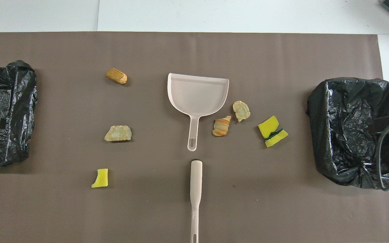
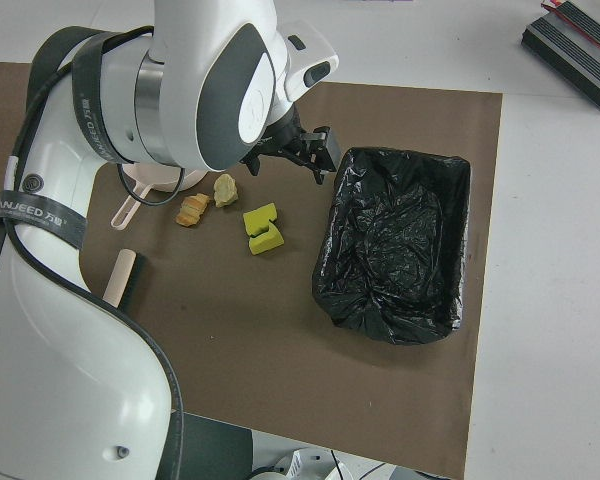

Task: Sweep and dump trash in bin

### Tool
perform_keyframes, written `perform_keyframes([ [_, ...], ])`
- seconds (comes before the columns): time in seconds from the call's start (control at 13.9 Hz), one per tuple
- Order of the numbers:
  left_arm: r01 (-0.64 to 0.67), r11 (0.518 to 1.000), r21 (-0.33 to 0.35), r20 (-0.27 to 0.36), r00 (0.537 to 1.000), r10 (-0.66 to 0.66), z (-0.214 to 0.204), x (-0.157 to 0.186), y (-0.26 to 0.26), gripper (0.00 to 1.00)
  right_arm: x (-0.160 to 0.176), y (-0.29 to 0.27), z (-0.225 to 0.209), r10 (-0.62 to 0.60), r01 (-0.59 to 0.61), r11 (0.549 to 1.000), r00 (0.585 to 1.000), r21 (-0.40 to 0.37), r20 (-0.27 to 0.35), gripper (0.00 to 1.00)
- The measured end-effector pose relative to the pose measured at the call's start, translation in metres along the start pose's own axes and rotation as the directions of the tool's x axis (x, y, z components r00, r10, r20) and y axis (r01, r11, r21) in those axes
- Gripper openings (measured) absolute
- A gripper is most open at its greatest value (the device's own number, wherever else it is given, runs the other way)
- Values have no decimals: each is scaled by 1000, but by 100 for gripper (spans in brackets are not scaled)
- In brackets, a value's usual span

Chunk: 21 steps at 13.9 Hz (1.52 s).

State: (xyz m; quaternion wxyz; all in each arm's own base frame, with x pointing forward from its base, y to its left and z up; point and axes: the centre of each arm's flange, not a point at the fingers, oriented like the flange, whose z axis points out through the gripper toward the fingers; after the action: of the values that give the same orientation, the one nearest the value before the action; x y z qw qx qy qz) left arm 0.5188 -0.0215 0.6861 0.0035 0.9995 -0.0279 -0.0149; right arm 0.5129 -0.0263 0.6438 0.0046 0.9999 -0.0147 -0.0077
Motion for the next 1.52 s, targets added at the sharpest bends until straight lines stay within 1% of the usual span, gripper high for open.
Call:
perform_keyframes([
  [0.14, 0, 1000, 0, 0, 1000, 0, 0, 0, 0, 100, 10, -35, 8, -2, 2, 1000, 1000, 0, -14, 100],
  [0.29, -4, 1000, 0, 0, 1000, 4, 0, 0, 1, 100, 23, -95, 21, 22, -22, 1000, 999, 2, -42, 100],
  [0.36, -8, 1000, 0, 1, 1000, 8, 0, 0, 2, 100, 31, -120, 33, 30, -30, 1000, 998, 3, -49, 100],
  [0.51, -23, 1000, 1, 13, 1000, 23, 5, -2, 10, 100, 54, -160, 68, 65, -65, 998, 997, 0, -42, 100],
  [0.58, -40, 999, 1, 28, 999, 40, 12, -6, 18, 100, 66, -178, 85, 85, -85, 996, 996, 1, -37, 100],
  [0.72, -108, 994, 2, 64, 992, 108, 33, -23, 52, 100, 91, -222, 119, 116, -116, 993, 992, 9, -42, 100],
  [0.79, -152, 988, 4, 77, 986, 151, 47, -35, 75, 100, 101, -241, 136, 130, -130, 991, 991, 15, -41, 100],
  [0.94, -229, 973, 14, 109, 968, 227, 84, -72, 127, 100, 115, -260, 165, 143, -143, 989, 990, 34, -11, 100],
  [1.08, -280, 960, 21, 120, 954, 275, 123, -111, 169, 100, 121, -269, 182, 139, -139, 989, 990, 38, 6, 100],
  [1.23, -308, 951, 25, 131, 944, 302, 156, -148, 207, 100, 121, -277, 189, 130, -130, 991, 991, 42, 2, 100],
  [1.37, -340, 940, 13, 116, 935, 336, 177, -175, 241, 100, 122, -277, 188, 132, -132, 990, 991, 45, -3, 100],
  [1.52, -359, 933, -12, 84, 930, 359, 196, -199, 271, 100, 123, -276, 185, 134, -134, 990, 991, 48, -7, 100],
])
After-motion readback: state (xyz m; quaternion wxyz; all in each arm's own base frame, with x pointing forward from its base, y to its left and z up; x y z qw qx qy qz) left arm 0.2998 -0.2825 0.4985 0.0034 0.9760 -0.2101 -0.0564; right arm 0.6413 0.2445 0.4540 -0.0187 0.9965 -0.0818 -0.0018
